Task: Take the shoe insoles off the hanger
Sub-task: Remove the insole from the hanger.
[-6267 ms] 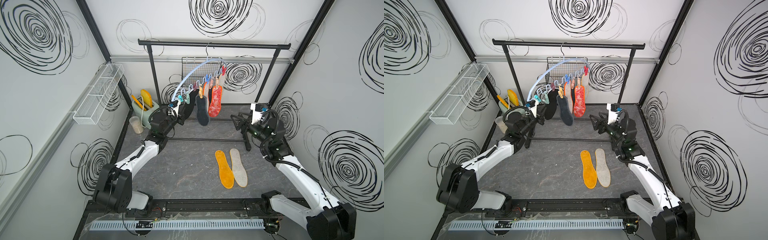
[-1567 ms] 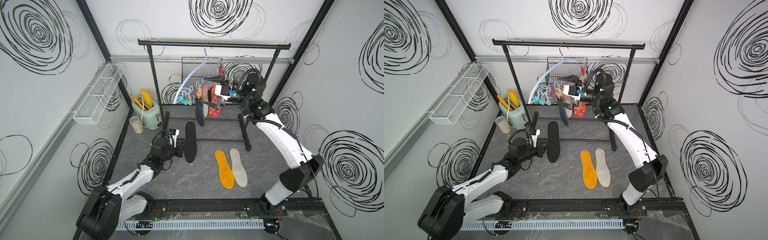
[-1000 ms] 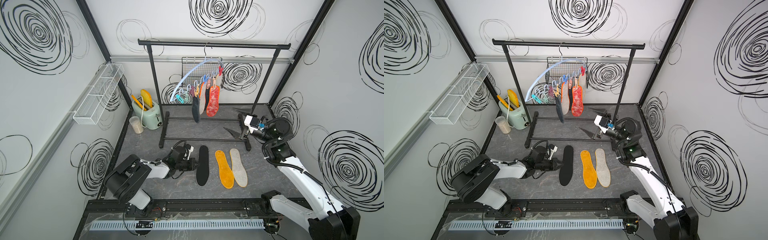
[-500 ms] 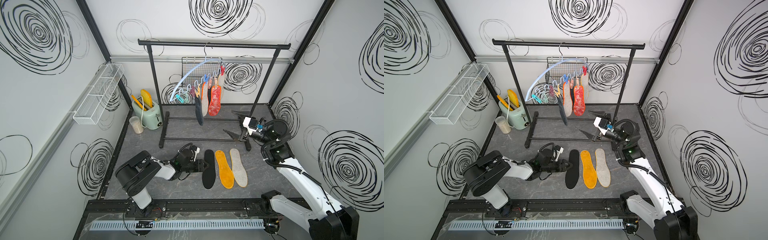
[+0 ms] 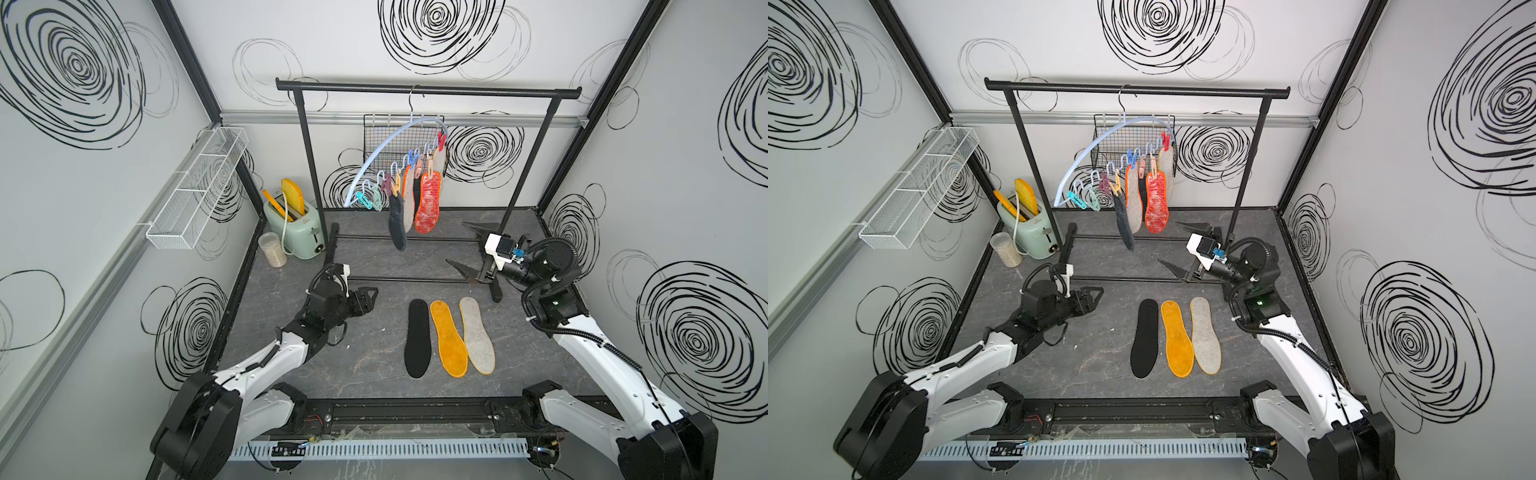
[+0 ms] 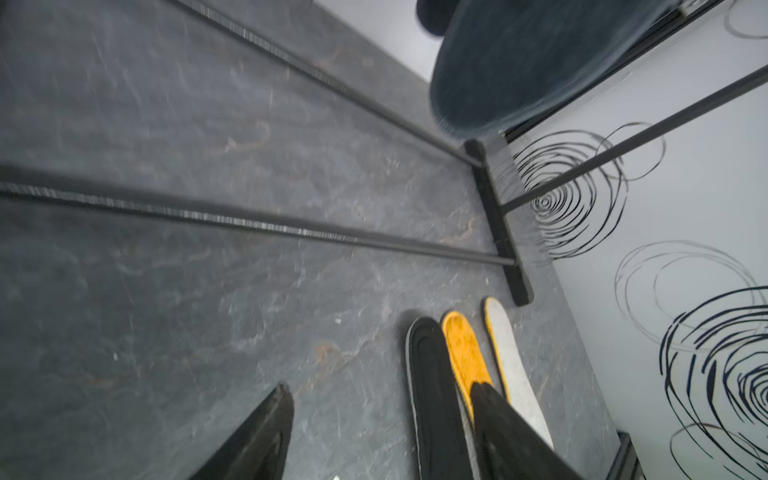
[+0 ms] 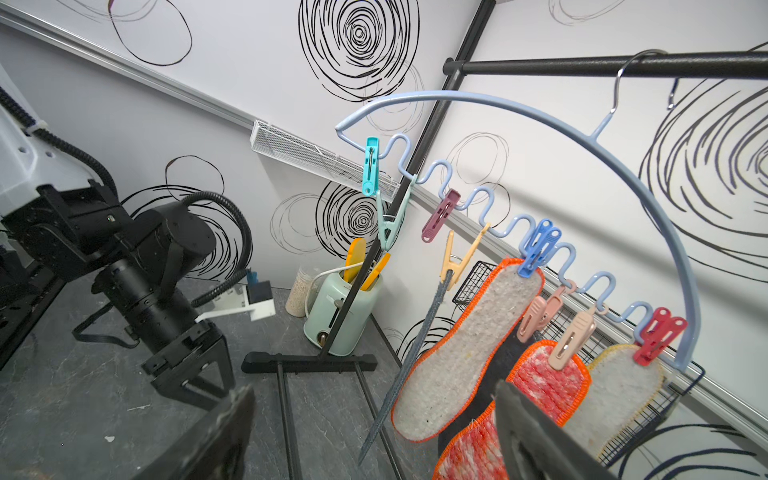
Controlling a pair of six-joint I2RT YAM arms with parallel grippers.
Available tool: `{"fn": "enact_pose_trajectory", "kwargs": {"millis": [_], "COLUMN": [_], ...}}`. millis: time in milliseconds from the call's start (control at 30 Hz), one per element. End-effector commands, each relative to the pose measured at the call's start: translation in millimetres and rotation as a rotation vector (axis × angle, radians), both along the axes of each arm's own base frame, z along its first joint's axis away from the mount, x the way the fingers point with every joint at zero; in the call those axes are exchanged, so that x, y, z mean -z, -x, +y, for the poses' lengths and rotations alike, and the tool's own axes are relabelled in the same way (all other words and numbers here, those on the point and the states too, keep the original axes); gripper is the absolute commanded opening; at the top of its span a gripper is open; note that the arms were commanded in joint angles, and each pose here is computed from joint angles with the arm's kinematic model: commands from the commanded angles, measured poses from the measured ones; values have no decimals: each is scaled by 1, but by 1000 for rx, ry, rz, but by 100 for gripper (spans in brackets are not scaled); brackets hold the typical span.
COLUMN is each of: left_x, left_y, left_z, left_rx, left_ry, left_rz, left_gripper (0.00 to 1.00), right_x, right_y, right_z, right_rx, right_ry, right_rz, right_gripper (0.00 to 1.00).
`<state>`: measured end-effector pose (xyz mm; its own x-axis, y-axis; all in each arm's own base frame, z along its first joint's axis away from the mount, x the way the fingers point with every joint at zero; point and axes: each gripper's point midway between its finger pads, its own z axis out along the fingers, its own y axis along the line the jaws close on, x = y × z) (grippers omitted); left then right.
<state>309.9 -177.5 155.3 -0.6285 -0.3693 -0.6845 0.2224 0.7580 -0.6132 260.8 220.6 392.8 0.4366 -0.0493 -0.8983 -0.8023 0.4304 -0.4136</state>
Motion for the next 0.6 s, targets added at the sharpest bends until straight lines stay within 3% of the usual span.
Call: {"fn": "enact_pose_trajectory", "kwargs": {"millis": [0,267,433,567], "left_x": [-63,-149,-155,-147], "left_y": [-23,-62,-90,-113], "left_z": [-6,-60,-83,-79], "left_rx": [-15,-119,-202,-308], "left_ry": [-61,-88,-164,-219], "left_rz": [-264,-536,-569,-536], "left_gripper": [75,78,80,80], "right_x": [-19,-24,-24,-29], "right_y": [2,1,4,7], "right_z": [-1,-2,-2,-3], "right_rx": [-3,6,6,11], "right_ry": [-23,-42,-41,-39], "right_rz": [-33,-24,-22,-38], "right_gripper": [91,91,91,91]}}
